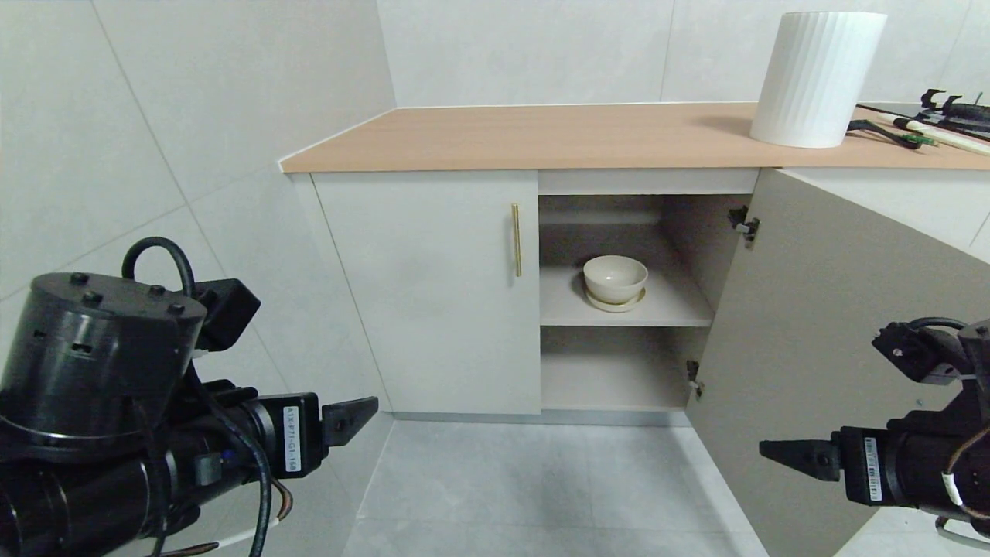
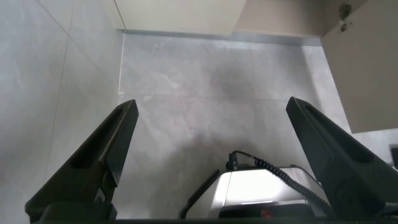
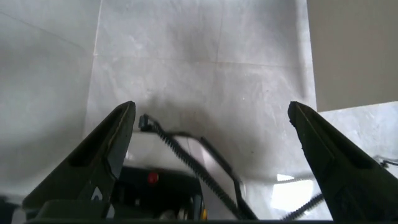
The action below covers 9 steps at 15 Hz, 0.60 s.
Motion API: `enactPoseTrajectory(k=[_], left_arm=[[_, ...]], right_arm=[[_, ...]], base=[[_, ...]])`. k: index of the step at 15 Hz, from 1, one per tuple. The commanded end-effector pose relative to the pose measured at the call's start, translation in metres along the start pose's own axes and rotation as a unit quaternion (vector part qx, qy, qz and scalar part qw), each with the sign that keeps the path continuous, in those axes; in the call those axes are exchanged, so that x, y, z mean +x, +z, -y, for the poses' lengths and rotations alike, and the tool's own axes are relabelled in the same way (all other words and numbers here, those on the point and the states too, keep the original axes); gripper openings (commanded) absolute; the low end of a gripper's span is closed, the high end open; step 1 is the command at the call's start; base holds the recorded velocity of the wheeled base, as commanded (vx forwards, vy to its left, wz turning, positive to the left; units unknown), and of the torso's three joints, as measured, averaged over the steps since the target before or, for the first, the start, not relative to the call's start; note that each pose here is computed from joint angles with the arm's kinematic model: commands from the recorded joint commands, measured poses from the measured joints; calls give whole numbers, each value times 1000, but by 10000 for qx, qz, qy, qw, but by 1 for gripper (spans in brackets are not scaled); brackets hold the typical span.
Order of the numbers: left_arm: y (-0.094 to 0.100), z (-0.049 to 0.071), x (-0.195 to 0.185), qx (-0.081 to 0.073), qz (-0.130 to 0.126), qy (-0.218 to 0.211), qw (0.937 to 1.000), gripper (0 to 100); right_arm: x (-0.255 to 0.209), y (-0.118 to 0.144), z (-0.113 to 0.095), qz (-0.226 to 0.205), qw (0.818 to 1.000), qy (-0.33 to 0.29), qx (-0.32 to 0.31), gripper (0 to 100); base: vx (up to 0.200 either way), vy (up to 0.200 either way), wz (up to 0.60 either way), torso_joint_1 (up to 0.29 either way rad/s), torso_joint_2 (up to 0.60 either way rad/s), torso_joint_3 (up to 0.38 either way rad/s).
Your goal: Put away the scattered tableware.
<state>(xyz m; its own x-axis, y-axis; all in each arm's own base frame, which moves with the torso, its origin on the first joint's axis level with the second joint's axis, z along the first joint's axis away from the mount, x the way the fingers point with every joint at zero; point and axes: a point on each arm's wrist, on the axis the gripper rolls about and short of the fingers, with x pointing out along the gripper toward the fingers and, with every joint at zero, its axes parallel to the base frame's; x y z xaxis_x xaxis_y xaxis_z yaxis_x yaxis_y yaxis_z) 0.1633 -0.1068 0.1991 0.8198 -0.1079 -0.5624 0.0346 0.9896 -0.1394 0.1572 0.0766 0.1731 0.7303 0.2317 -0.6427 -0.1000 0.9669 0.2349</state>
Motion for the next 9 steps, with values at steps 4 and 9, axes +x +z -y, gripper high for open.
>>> enactPoseTrajectory(k=[4,9], left_arm=[[0,0,0,-4,1,12,10000,100],[1,0,0,-15,8,8,10000,100]], right_arm=[[-12,-7,5,5,10000,11,18,100],[-13,-14,12,-702,9966,-429,-6,100]], base=[[0,-200,0,4,0,1],[0,-160,0,-1,3,3]])
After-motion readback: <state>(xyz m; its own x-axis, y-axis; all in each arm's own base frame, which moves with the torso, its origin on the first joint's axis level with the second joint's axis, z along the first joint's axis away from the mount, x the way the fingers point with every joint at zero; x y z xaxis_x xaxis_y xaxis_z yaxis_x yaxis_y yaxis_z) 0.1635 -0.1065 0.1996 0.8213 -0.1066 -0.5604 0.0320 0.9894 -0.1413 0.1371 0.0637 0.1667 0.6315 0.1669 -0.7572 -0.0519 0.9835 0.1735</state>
